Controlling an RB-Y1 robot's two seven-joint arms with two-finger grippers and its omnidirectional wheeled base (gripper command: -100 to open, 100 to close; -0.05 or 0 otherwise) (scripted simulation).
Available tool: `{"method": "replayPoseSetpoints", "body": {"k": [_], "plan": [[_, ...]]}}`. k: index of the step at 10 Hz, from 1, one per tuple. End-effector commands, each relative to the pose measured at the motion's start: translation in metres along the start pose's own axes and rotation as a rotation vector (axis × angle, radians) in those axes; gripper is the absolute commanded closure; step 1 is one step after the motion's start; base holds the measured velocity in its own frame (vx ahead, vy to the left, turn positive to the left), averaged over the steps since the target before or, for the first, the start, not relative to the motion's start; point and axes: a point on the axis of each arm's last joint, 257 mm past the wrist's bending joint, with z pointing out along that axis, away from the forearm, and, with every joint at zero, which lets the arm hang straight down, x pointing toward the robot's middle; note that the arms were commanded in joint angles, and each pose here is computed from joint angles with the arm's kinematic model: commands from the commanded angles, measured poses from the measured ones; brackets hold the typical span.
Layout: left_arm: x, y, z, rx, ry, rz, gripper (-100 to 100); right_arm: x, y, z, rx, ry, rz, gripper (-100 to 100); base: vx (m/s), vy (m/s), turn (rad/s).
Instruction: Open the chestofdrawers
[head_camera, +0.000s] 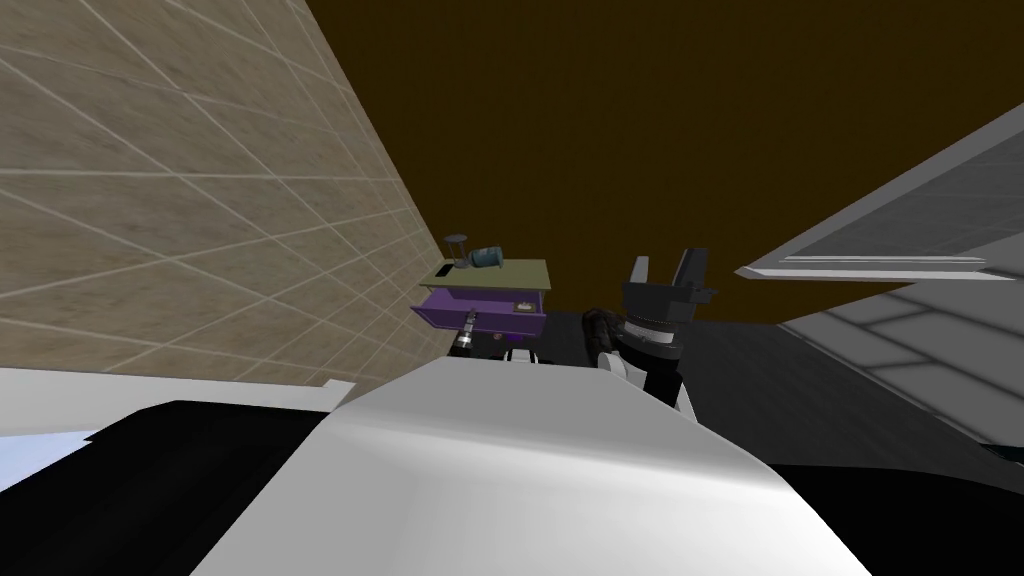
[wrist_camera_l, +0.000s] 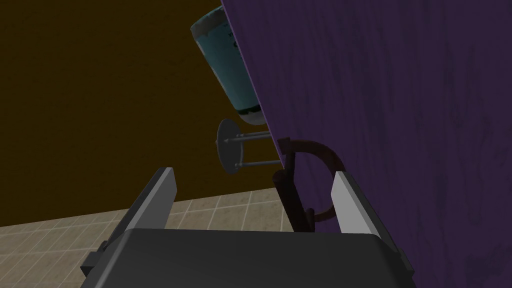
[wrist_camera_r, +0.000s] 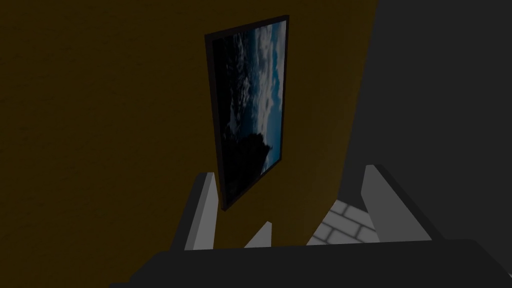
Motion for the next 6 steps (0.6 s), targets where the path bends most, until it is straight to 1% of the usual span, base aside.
{"method": "replayPoseSetpoints", "body": {"k": [1,2,3,5,6], "plan": [[-0.012,-0.008,0.026,0.003,-0.002,-0.004,-100,0.000,0.000,0.000,0.000,0.000,0.000,0,-0.092,-0.029,0.001],[-0.017,-0.011,0.036,0.005,-0.002,-0.004,-100,0.000,0.000,0.000,0.000,0.000,0.000,0,-0.082,-0.022,-0.004],[-0.017,-0.010,0.036,0.000,-0.002,-0.004,-100,0.000,0.000,0.000,0.000,0.000,0.000,0,-0.049,-0.015,-0.001],[-0.026,-0.017,0.054,0.000,-0.004,-0.006,-100,0.000,0.000,0.000,0.000,0.000,0.000,0,-0.058,-0.021,-0.003],[-0.021,-0.009,0.045,-0.013,0.001,-0.009,-100,0.000,0.000,0.000,0.000,0.000,0.000,0,-0.020,-0.009,-0.003]]}}
